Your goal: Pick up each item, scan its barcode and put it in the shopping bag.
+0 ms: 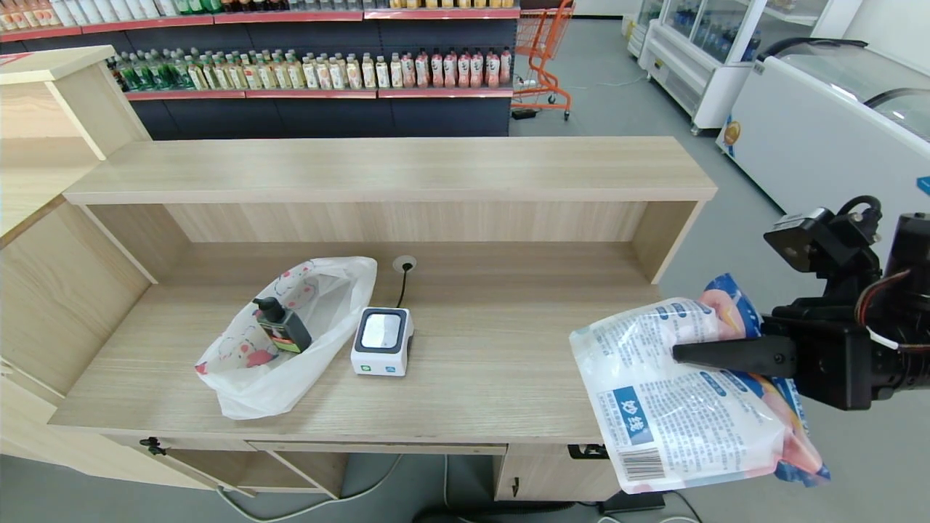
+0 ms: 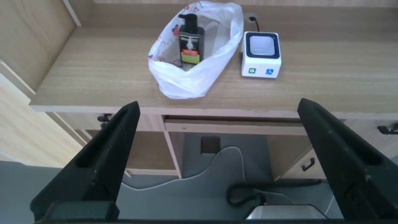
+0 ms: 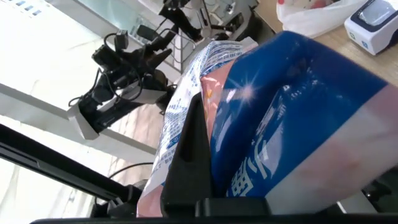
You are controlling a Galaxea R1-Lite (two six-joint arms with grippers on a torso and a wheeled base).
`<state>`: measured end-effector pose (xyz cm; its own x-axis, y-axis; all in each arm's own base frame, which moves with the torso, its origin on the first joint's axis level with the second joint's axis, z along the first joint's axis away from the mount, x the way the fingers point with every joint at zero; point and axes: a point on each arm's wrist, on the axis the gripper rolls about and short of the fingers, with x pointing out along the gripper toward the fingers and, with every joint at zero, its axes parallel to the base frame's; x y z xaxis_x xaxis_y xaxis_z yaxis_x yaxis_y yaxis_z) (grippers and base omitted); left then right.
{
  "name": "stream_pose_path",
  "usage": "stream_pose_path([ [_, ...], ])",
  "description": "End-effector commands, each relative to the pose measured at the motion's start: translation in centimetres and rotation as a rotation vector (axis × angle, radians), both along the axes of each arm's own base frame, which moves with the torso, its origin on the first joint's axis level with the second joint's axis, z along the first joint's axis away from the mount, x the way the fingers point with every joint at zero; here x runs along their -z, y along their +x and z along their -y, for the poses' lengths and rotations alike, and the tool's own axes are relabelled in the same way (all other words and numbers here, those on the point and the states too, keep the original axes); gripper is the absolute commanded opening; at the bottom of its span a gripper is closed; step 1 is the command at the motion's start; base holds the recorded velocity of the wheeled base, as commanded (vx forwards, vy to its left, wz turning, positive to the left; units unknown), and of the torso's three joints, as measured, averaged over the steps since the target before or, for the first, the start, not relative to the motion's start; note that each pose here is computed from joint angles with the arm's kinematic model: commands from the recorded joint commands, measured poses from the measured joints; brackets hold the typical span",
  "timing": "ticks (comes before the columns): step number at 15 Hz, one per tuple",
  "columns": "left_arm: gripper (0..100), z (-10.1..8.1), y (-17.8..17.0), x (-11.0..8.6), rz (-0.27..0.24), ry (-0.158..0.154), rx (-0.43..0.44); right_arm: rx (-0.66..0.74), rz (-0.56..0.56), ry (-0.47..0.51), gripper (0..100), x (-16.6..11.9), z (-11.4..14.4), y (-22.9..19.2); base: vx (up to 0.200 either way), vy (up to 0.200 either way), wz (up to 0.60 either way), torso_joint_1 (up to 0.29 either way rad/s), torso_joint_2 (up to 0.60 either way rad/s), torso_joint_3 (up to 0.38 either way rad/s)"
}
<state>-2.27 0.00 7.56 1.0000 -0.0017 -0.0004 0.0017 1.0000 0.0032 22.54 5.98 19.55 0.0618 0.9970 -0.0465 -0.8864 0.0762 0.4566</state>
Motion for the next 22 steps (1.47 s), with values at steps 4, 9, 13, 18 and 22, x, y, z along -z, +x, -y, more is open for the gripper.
stream_pose_path([
  [4, 100, 0.0, 0.0, 0.0, 0.0, 0.0, 0.0, -0.004, 0.006, -0.007, 0, 0.7, -0.1, 0.4, 0.0, 0.0, 0.0, 0.0, 0.0, 0.0],
  [9, 100, 0.0, 0.0, 0.0, 0.0, 0.0, 0.0, 0.03, 0.076, -0.003, 0, -0.3, 0.4, 0.6, 0.0, 0.0, 0.0, 0.0, 0.0, 0.0],
  [13, 100, 0.0, 0.0, 0.0, 0.0, 0.0, 0.0, 0.197, 0.471, -0.059, 0, -2.5, 3.8, 0.8, 0.0, 0.0, 0.0, 0.0, 0.0, 0.0],
  [18, 100, 0.0, 0.0, 0.0, 0.0, 0.0, 0.0, 0.335, 0.656, -0.195, 0, 0.3, 4.5, 0.7, 0.0, 0.0, 0.0, 0.0, 0.0, 0.0],
  [22, 100, 0.0, 0.0, 0.0, 0.0, 0.0, 0.0, 0.624, 0.764, -0.339, 0, 2.2, 3.8, 2.9, 0.0, 0.0, 0.0, 0.0, 0.0, 0.0],
])
